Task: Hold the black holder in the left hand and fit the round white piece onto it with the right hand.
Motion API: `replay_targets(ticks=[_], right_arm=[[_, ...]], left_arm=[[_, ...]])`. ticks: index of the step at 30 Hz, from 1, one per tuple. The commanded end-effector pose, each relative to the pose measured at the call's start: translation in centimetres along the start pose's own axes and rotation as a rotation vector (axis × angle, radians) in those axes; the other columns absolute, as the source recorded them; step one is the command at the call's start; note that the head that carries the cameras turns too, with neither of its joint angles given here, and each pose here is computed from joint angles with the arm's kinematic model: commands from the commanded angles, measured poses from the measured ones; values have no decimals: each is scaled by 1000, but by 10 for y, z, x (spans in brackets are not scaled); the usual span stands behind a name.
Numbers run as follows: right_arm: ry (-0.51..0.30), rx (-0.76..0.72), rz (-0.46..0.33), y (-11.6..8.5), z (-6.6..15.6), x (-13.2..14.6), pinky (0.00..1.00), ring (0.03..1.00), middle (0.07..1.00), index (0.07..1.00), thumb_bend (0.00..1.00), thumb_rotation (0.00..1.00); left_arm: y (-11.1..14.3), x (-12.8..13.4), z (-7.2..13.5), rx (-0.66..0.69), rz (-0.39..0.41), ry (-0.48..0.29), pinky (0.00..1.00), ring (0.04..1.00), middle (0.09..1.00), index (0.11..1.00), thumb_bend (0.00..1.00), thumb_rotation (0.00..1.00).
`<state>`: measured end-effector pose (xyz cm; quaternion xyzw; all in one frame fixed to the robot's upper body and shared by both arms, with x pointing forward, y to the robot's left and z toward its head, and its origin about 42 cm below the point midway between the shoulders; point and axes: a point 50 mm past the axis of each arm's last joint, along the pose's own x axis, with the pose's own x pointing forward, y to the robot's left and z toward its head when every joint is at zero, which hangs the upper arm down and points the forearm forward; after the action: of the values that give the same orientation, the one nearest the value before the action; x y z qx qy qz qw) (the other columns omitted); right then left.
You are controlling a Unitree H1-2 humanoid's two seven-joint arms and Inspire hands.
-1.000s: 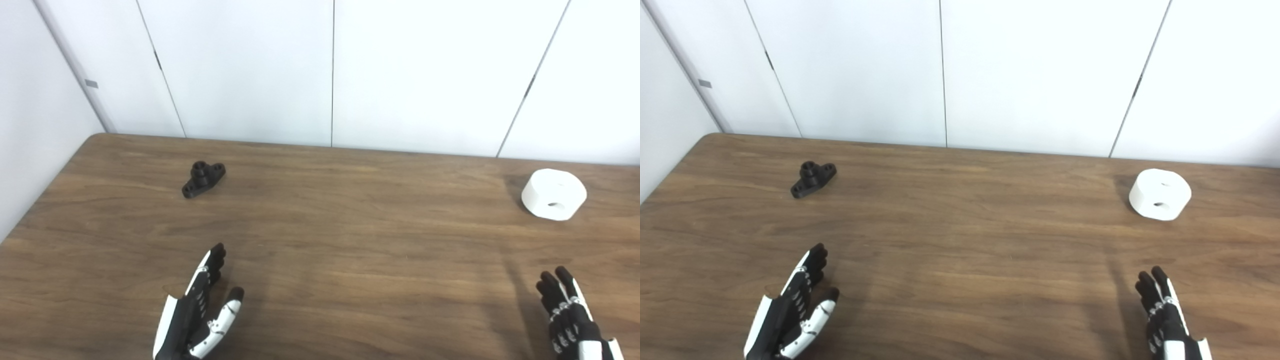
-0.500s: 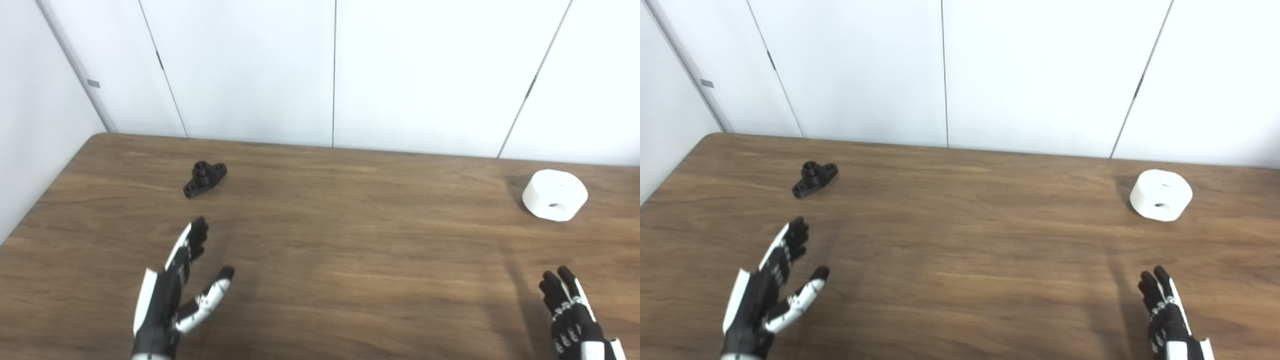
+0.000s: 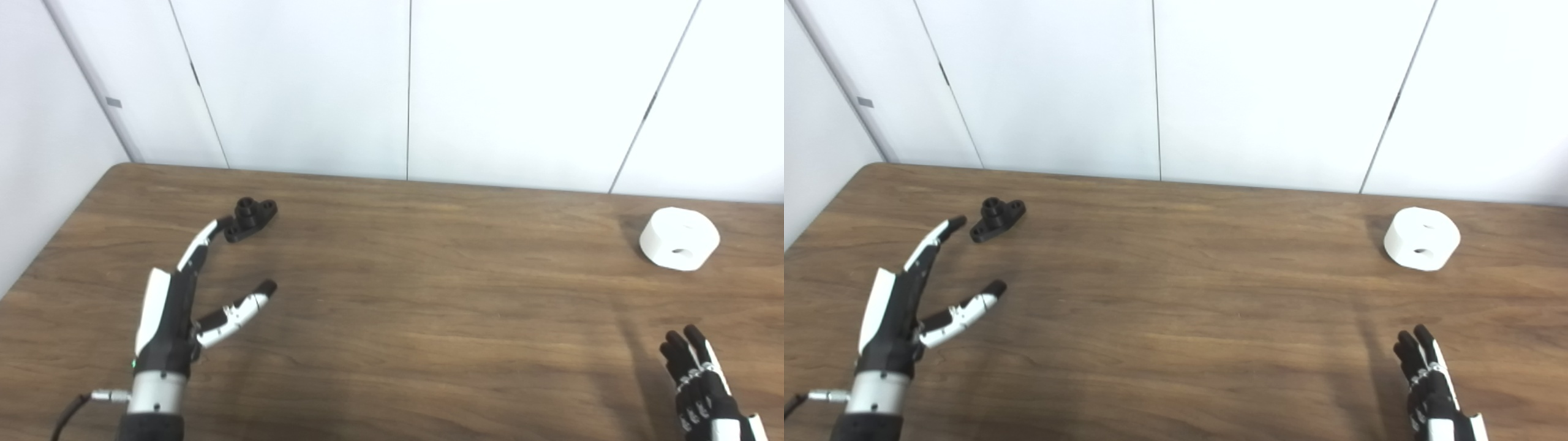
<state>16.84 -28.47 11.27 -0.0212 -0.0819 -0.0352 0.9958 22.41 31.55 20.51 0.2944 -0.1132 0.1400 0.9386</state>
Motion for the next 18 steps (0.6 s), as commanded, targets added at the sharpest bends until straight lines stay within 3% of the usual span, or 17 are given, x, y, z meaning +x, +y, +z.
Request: replay_targets(ticks=[1,4,9,18], right_arm=[[52,35,-15,6,-17,1,1000,952,945,966,600,1000],[56,33,-14,6,-19,3,1000,954,945,972,597,1000],[58,61,-4,8,-22,4,992,938,943,969,578,1000],[71,79,6,10,-25,5,1000,960,958,984,582,1000]], left_arm=[[8,11,5,58,36,-39,831,888,904,891,749,276],[9,21,3,106,50,-23,815,884,900,890,765,313],[14,40,-9,160,47,-27,906,948,935,898,749,401],[32,82,-31,258,80,18,948,995,962,904,732,398]])
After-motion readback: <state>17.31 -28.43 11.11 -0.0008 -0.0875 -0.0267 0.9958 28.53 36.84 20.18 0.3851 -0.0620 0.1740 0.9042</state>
